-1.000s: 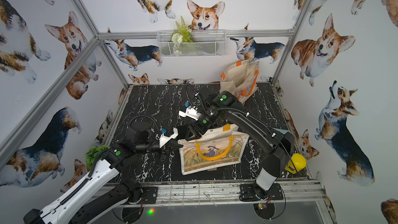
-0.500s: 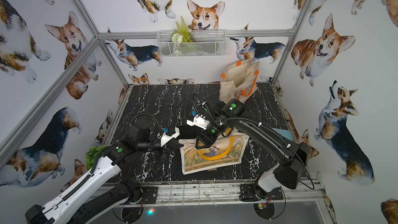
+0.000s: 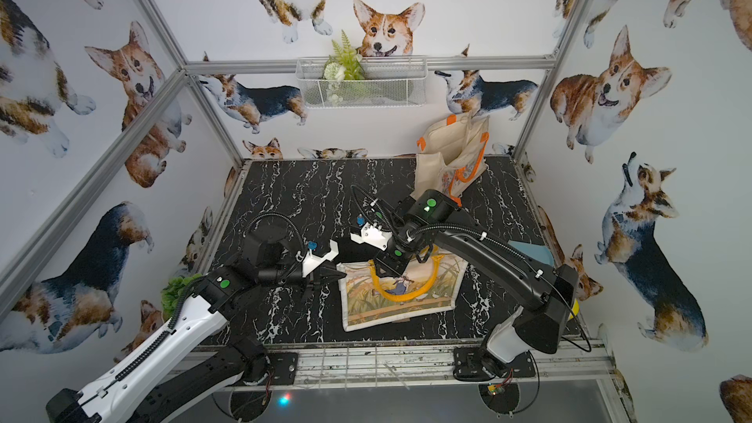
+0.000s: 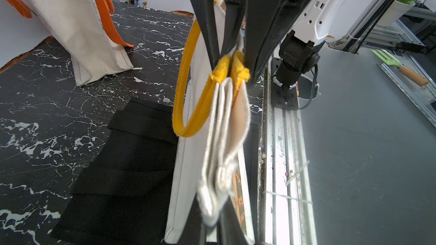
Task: Put away the canvas bag
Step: Press the canvas bag.
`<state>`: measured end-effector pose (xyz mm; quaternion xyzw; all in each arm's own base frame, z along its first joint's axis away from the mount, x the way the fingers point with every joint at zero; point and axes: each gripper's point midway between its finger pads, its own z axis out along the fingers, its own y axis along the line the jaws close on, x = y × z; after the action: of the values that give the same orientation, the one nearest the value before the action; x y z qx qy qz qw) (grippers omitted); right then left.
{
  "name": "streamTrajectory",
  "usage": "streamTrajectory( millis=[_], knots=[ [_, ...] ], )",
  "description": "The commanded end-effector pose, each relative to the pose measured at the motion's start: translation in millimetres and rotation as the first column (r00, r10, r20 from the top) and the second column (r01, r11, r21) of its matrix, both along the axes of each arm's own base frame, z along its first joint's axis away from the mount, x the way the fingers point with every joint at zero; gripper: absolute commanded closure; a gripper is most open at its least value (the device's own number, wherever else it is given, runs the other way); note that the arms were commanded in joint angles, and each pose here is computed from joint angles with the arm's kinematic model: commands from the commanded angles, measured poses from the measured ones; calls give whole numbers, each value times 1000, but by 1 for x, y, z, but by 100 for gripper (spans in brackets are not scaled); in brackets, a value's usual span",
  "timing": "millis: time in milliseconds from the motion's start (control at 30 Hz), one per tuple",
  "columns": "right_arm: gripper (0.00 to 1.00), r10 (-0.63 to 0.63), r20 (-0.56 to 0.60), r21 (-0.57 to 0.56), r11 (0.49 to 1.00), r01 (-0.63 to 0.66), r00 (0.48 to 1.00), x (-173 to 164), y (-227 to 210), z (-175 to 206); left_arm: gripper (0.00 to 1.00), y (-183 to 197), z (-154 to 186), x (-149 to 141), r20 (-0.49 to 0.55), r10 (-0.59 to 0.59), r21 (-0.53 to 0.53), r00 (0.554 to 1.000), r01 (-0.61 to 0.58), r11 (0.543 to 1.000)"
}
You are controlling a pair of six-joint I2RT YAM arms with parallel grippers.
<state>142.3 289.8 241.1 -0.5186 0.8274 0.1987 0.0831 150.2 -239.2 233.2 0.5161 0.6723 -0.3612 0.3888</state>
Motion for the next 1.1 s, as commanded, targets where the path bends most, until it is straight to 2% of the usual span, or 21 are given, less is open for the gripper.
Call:
streamTrajectory(
  millis=[0, 33, 233, 533, 567, 600, 633, 667, 700, 900, 967, 1067],
  knots=[
    [95, -22, -25, 21, 1000, 23, 999, -2, 7, 5, 80, -5, 13, -2, 22, -22, -60, 1000, 23, 998],
    [100, -26, -29, 26, 999, 27, 999, -2, 9, 5, 77, -5, 14, -2, 20, -22, -67, 1000, 24, 998],
    [100, -90, -83, 65, 993, 95, 992, -1, 21, 15, 64, -9, 15, -4, -17, -21, -115, 1000, 19, 993],
    [100, -128, -161, 80, 987, 142, 979, -6, 35, 26, 59, -10, 19, 7, -13, 39, -139, 999, -41, 989],
    [100, -131, -162, 78, 986, 145, 978, -6, 35, 26, 61, -10, 18, 10, -14, 55, -134, 998, -56, 989],
    [100, -131, -165, 75, 987, 145, 978, -6, 35, 26, 67, -9, 18, 13, -12, 68, -128, 998, -69, 989],
    [100, -131, -167, 70, 987, 144, 977, -7, 35, 25, 77, -9, 18, 15, -14, 78, -120, 997, -79, 990],
    [100, -130, -169, 65, 988, 142, 977, -7, 35, 24, 92, -9, 17, 17, -15, 90, -112, 996, -91, 990],
    [100, -128, -174, 59, 988, 140, 976, -9, 35, 23, 100, -8, 16, 20, -23, 106, -101, 994, -108, 989],
    [99, -104, -190, 56, 992, 117, 976, -16, 31, 22, 100, -8, 16, 14, -28, 78, -101, 997, -80, 992],
    [80, -94, -195, 66, 992, 109, 976, -18, 32, 23, 100, -9, 18, 8, -25, 51, -115, 998, -53, 992],
    [64, -65, -188, 96, 992, 84, 980, -22, 36, 27, 100, -13, 25, -4, -28, -32, -150, 999, 27, 988]
  ],
)
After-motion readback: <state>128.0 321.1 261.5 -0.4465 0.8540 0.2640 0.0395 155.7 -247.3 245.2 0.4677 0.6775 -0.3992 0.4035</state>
